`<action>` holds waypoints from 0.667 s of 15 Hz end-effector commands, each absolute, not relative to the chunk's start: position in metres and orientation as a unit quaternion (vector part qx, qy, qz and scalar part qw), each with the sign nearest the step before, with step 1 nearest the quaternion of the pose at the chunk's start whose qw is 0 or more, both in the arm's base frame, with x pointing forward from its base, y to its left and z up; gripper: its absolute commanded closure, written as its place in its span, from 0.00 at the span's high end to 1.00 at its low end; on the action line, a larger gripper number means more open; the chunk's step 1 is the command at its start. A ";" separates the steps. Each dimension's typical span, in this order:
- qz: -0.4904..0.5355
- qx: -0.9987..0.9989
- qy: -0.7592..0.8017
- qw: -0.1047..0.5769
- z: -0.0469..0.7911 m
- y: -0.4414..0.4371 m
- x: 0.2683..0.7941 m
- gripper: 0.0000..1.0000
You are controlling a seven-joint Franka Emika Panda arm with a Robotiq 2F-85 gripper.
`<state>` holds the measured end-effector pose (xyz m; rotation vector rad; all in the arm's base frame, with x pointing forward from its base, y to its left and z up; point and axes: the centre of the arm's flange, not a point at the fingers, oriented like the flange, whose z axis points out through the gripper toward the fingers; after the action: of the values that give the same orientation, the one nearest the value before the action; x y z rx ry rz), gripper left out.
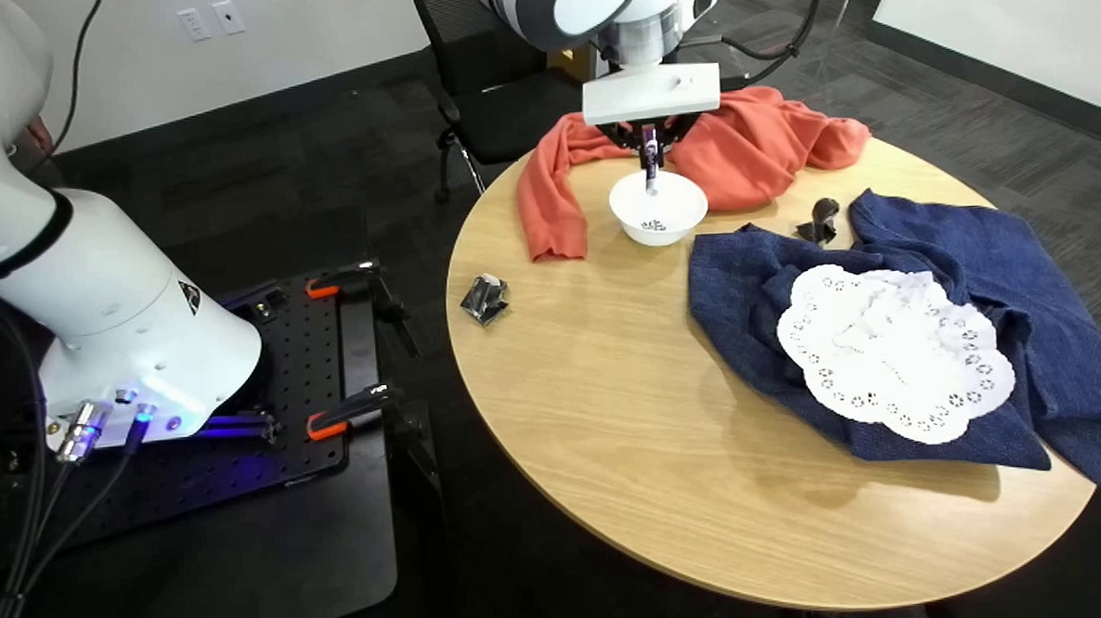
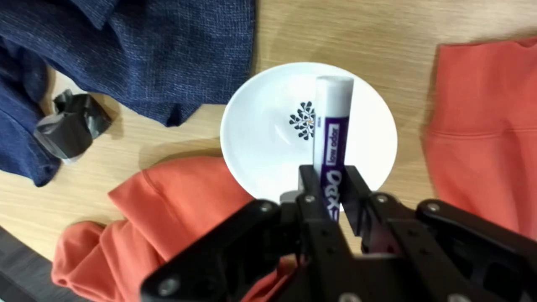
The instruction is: Put the marker in the bowl
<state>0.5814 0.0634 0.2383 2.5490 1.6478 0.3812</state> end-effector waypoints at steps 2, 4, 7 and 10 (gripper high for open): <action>0.139 0.811 0.568 0.015 0.219 0.059 0.594 0.05; 0.139 0.809 0.571 0.005 0.210 0.058 0.600 0.05; 0.140 0.806 0.576 -0.002 0.199 0.057 0.610 0.05; 0.141 0.807 0.573 -0.003 0.192 0.057 0.617 0.05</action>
<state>0.6028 0.0591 0.1949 2.5491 1.7864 0.4013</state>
